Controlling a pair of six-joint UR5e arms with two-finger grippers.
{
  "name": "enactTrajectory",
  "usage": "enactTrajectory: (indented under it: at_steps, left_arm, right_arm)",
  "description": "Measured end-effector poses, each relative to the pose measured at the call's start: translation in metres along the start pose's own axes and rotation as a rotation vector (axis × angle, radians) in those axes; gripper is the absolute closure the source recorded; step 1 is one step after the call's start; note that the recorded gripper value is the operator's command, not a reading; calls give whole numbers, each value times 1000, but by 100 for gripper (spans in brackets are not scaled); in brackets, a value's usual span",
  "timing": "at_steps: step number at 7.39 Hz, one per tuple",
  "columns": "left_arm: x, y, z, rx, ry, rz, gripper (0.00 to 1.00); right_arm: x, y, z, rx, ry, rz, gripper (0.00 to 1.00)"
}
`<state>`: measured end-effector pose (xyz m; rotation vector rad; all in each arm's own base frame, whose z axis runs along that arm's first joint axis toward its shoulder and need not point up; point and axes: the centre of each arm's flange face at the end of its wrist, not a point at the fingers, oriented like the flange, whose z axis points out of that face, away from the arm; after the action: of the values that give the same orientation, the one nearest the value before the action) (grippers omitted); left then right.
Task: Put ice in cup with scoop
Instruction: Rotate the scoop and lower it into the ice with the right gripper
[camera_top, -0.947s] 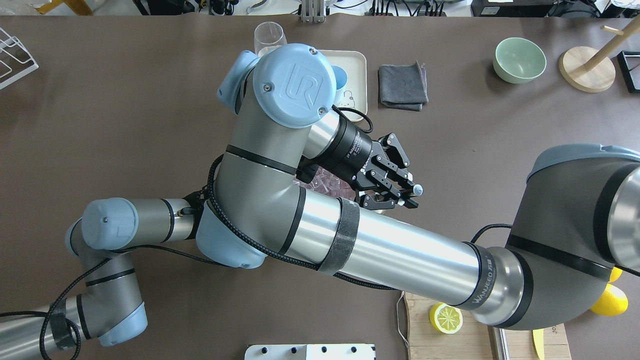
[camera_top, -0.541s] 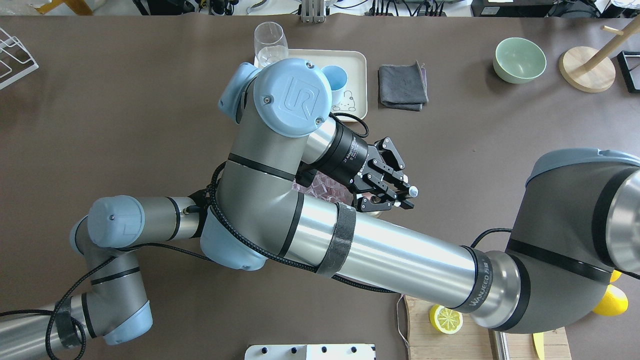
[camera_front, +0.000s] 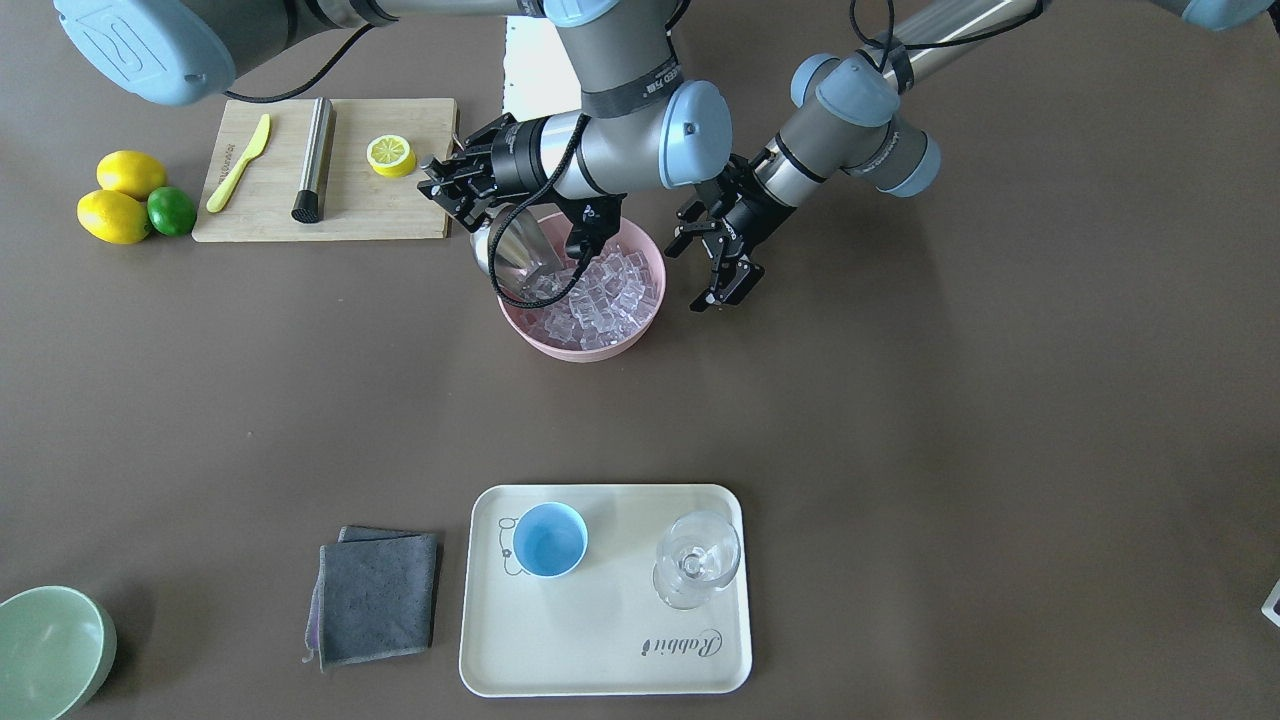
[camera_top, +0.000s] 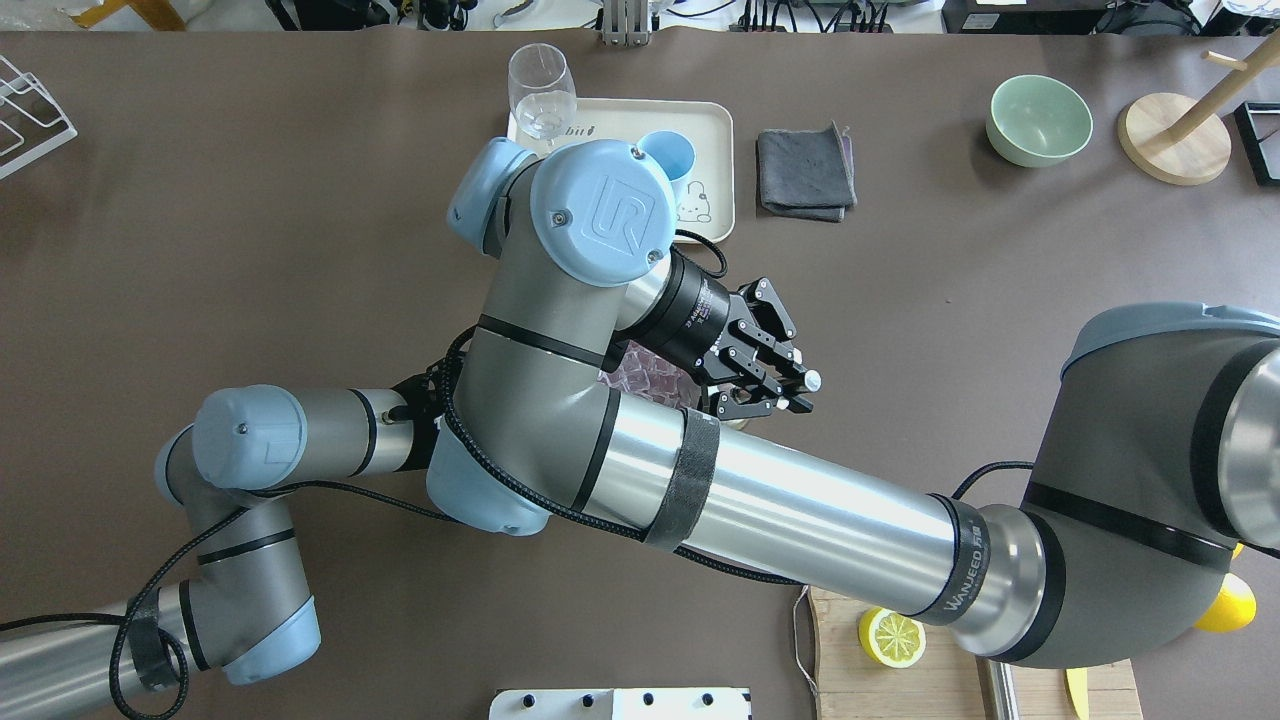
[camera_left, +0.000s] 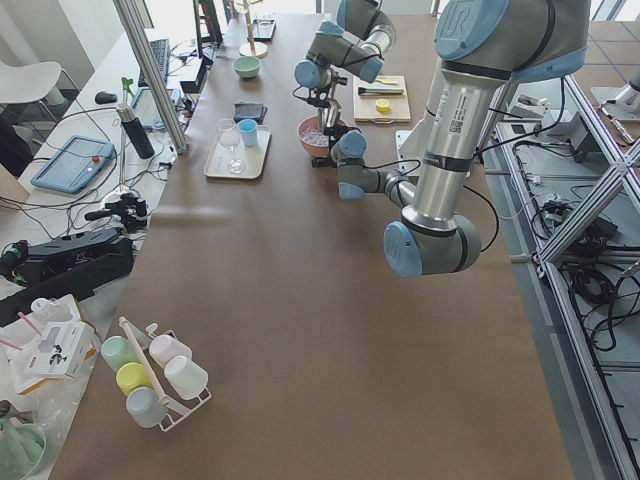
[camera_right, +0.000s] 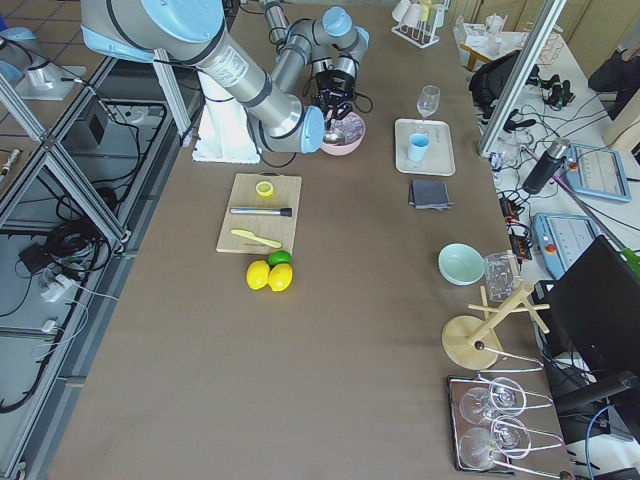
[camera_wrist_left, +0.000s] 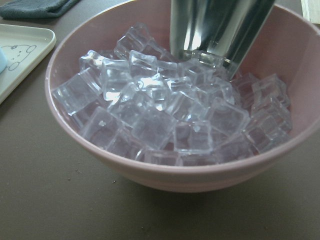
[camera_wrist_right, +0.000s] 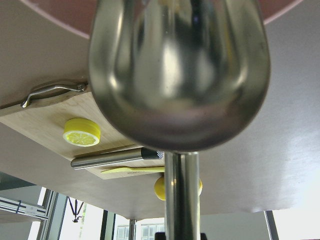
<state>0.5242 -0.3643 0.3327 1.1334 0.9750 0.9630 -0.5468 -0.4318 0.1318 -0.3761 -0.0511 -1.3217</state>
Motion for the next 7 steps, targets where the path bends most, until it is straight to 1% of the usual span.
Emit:
enactTrajectory:
  at_steps: [3, 4, 5, 7]
  left_arm:
    - [-1, -2, 2, -10, 3, -1, 2]
    - [-1, -1, 2, -12, 3, -1, 2]
    - [-1, 0, 2, -13, 3, -1, 2]
    - [-1, 2, 2, -17, 1, -1, 2]
  right_arm:
    - [4, -11, 6, 74, 17, -9, 100]
    - [5, -12, 10, 106, 25, -13, 100]
    - [5, -9, 16, 145, 36, -20, 100]
    - [5, -5, 29, 205, 55, -32, 100]
